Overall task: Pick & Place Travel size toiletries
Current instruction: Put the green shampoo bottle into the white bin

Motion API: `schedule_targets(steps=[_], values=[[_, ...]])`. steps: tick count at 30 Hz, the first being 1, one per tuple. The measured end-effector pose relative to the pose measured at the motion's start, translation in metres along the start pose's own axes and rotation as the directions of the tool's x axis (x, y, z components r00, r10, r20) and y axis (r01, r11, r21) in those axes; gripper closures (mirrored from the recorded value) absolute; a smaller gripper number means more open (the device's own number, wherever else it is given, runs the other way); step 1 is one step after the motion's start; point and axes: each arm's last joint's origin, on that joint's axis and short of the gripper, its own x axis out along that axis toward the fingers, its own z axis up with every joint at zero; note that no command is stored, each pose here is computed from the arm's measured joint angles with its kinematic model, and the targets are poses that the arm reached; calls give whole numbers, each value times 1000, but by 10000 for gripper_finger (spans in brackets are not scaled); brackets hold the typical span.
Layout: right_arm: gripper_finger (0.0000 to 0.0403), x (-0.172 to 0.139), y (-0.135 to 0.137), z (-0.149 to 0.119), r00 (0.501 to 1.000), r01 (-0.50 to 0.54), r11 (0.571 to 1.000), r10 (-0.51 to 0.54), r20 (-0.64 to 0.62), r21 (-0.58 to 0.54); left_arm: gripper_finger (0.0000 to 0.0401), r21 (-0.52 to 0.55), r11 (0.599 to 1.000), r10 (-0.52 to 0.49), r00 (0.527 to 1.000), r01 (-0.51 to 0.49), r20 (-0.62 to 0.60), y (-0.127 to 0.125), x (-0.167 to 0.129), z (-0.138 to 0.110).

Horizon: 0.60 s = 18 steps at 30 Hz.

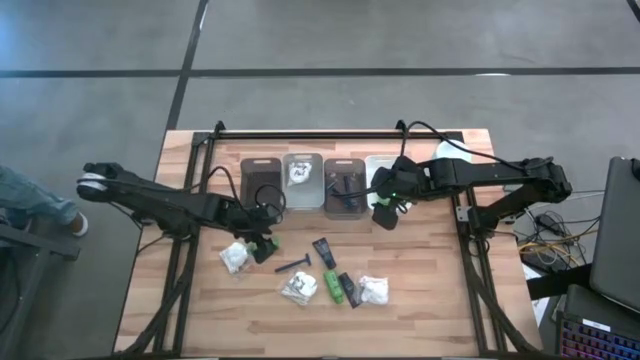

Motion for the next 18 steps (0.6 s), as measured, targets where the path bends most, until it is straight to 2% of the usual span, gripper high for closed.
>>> schedule_targets(steps=[8, 18], values=[[76, 1, 1, 0, 1000, -3, 1000, 3, 7, 4, 114, 2, 1000, -29, 999, 29, 21, -4, 8, 4], [81, 1, 1, 1, 1000, -4, 1000, 4, 10, 1, 114, 1, 998, -69, 997, 69, 22, -5, -1, 5]])
